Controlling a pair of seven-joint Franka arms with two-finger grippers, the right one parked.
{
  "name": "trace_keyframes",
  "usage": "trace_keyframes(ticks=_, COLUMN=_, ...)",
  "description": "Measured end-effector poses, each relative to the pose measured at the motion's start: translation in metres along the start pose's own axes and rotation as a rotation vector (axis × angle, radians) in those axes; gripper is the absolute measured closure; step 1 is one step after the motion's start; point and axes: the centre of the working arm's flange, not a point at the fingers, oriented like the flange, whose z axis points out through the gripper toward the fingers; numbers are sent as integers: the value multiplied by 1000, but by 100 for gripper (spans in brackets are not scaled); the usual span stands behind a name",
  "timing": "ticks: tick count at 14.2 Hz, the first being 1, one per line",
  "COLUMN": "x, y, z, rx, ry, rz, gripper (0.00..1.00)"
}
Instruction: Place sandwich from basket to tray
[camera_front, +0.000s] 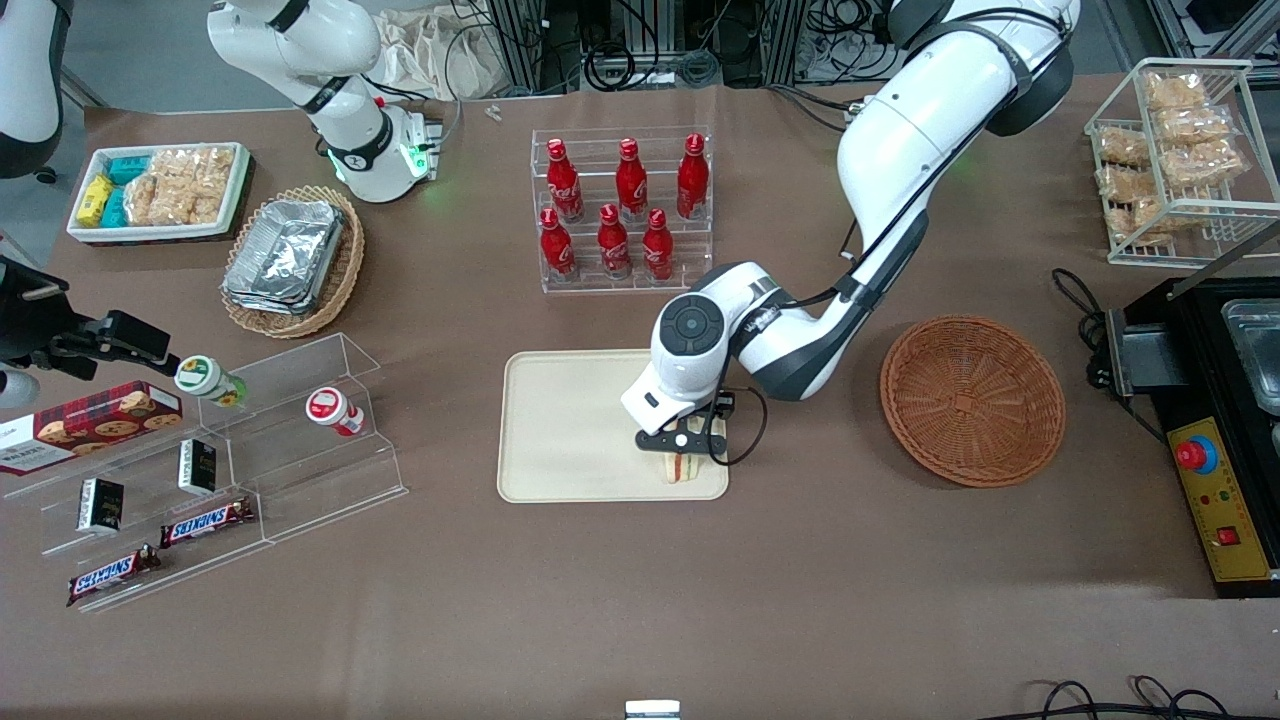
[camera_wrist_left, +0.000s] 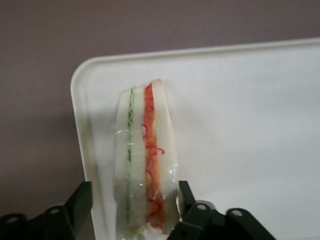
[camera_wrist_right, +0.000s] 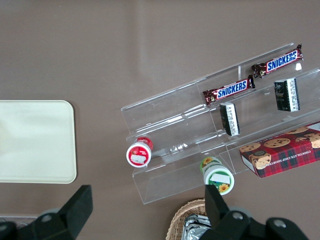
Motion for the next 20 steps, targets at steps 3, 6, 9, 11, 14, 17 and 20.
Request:
trace_keyframes(ticks=3, x=24, y=-22, z=-69, rx=0, ry=83, rz=-76, gripper=0)
trace_keyframes(ticks=6, x=49, y=-91, z=-165, rx=38, ry=138, rz=-195, gripper=0)
trace_keyframes(ticks=9, x=63, y=-159, z=-221, rx=15, ry=156, rz=-301, gripper=0)
trace_keyframes(ticks=11, x=68, y=-212, z=-240, rx=-13, ry=125, rz=-281, gripper=0)
trace_keyframes(ticks=14, x=63, y=-312, z=-276, rx=-32, ry=50, rz=-187, gripper=0)
trace_keyframes(ticks=17, x=52, y=-399, z=-302, rx=-15, ry=27, rz=-107, gripper=0)
trace_keyframes(ticks=20, x=37, y=-455, z=-310, rx=16, ry=9, rz=-12, gripper=0)
